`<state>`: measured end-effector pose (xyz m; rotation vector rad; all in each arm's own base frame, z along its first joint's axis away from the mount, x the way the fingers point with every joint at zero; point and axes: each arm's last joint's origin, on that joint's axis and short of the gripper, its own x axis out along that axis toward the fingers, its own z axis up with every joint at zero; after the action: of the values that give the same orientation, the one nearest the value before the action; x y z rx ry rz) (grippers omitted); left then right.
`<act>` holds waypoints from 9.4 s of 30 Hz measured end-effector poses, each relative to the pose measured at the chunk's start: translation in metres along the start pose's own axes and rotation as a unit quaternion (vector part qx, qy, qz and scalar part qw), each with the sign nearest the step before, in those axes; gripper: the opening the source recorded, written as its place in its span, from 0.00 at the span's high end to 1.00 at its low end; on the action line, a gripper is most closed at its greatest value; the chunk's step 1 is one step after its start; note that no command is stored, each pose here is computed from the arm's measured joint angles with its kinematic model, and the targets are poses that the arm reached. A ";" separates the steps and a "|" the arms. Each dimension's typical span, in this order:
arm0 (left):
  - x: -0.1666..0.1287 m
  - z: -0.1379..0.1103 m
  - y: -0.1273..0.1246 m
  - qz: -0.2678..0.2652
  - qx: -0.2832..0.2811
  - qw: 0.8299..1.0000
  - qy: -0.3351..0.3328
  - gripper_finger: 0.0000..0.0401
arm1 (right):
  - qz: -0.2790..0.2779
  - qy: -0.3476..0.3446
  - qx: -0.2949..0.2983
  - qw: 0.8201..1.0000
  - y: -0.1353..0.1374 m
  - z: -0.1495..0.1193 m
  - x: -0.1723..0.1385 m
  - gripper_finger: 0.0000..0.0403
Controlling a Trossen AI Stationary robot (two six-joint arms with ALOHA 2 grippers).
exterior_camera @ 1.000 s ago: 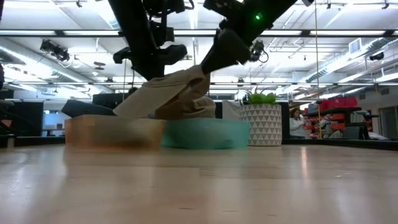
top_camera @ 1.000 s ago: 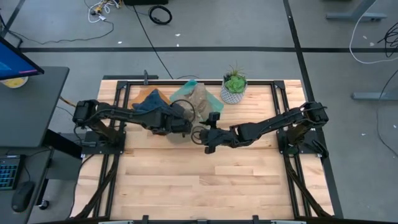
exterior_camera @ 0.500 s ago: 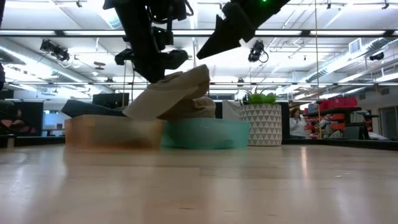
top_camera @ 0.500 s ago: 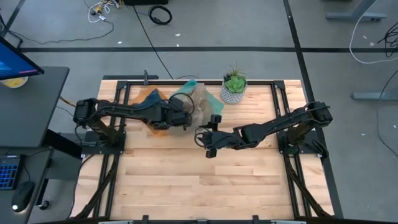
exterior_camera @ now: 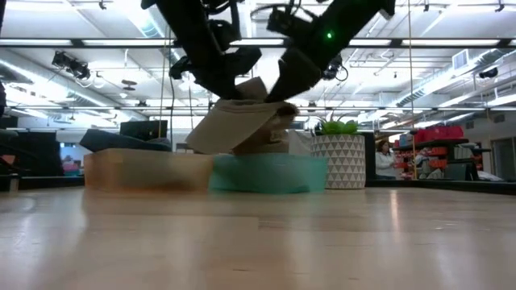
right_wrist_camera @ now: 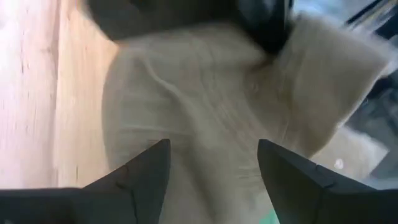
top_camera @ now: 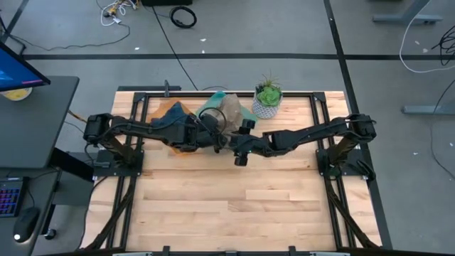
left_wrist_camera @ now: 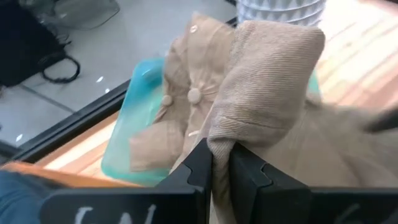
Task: Pick & Place hat
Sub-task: Put the brown cap into the blue bin, then return to Home Position
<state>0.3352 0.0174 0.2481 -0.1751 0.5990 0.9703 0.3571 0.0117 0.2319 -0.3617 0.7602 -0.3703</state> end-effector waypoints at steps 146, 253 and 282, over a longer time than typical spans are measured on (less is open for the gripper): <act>0.089 0.030 -0.005 -0.043 -0.124 0.991 -0.028 0.96 | -0.187 0.212 -0.024 0.959 -0.059 -0.045 -0.052 0.62; -0.072 -0.146 0.177 -0.368 0.042 0.866 -0.335 0.75 | 0.061 -0.357 0.268 0.893 -0.039 -0.223 -0.145 0.56; -0.060 -0.167 0.169 -0.424 0.112 0.854 -0.281 0.75 | 0.202 -0.385 0.149 0.888 -0.023 -0.228 -0.140 0.56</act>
<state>0.1057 0.0036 0.1635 0.0640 0.0458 0.0558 0.0949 0.0131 0.1724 -0.0316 -0.0211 0.0702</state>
